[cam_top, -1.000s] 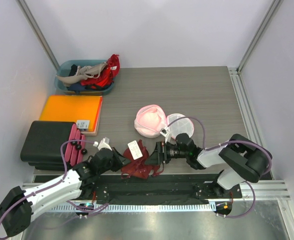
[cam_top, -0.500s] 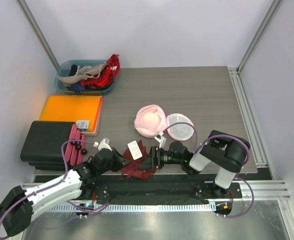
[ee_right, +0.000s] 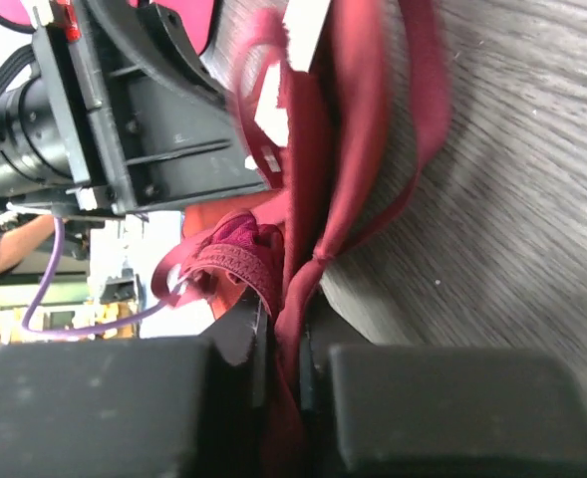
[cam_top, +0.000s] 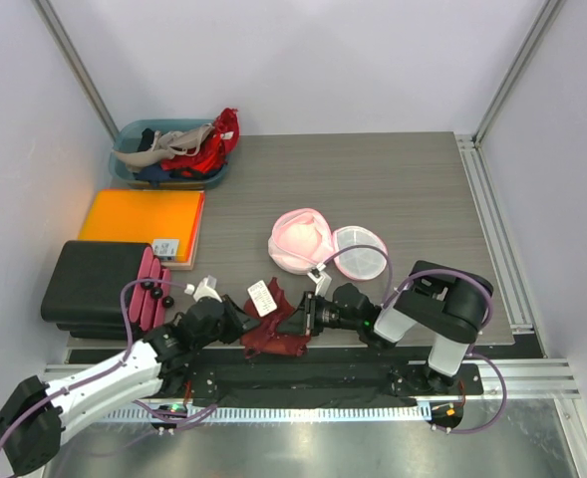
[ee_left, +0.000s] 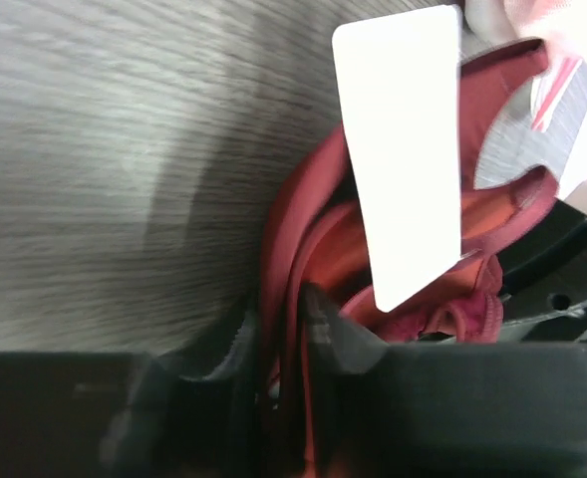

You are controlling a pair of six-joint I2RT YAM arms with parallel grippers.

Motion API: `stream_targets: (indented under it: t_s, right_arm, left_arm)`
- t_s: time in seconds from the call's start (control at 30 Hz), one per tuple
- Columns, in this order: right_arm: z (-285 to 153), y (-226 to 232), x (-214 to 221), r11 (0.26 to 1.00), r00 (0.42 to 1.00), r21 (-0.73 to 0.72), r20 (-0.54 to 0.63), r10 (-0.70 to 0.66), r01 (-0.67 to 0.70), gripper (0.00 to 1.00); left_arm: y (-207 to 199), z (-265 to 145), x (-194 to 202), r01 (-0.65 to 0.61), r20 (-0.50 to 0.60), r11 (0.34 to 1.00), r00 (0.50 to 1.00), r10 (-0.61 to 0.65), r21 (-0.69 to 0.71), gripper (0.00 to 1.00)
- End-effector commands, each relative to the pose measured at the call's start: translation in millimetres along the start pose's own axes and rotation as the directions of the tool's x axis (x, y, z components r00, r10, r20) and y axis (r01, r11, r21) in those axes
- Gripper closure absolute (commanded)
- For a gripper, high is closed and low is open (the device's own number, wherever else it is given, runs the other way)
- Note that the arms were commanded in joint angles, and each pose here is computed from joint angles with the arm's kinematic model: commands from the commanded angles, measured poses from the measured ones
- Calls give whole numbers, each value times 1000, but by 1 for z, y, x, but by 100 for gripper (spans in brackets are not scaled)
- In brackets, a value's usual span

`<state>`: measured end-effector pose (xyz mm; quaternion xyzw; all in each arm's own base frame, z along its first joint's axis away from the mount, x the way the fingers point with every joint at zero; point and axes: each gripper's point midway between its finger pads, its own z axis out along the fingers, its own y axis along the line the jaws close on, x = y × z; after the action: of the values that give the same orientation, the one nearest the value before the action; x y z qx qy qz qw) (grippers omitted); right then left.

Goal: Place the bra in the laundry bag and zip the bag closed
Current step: Pick up the bra from the center of the board, then place the bra in the laundry bag.

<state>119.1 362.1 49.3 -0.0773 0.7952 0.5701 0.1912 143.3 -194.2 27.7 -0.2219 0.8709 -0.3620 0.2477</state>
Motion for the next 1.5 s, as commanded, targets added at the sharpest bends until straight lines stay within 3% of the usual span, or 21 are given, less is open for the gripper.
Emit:
stream_targets:
  t_s: [0.0,0.1,0.17,0.3,0.53,0.7,0.8,0.93,0.97,1.23,1.33,1.47]
  right_arm:
    - [11,23,-21,996,995,-56,70,-71,75,98]
    - [3,21,-15,994,995,-51,53,-90,92,99]
    - [-3,18,-12,994,994,-29,38,-101,102,99]
    - [-11,22,-8,990,990,-17,13,-139,139,99]
    - [-24,38,-5,973,971,11,-77,-228,229,99]
    - [-49,67,-23,950,950,39,-58,-307,309,99]
    - [-67,78,-41,939,946,112,-30,-323,324,99]
    - [-93,75,-78,937,962,232,7,-272,263,99]
    - [-99,72,-88,931,963,264,23,-267,251,99]
    - [-154,49,-179,858,954,477,113,-277,192,99]
    - [-160,41,-204,838,957,516,110,-269,177,99]
    - [-159,26,-230,827,959,528,75,-274,195,99]
  left_arm:
    - [9,-11,-5,-4,22,999,1000,5,-54,55]
    - [9,-24,-18,-17,79,998,997,22,-64,33]
    - [1,-36,-29,-30,132,999,991,35,-37,28]
    - [7,-58,-38,-36,174,998,984,44,-46,27]
    - [-22,-98,-57,-72,256,995,965,50,76,31]
    - [-78,-122,-79,-170,345,960,935,85,223,27]
    - [-107,-128,-98,-247,410,948,900,149,200,25]
    - [-140,-117,-111,-350,398,933,869,293,78,29]
    - [-140,-98,-111,-371,359,929,868,344,7,31]
    - [-212,-43,-132,-546,265,834,795,546,-78,32]
    - [-215,-9,-144,-566,195,816,792,578,-122,32]
    - [-221,33,-159,-542,128,840,830,542,-42,43]
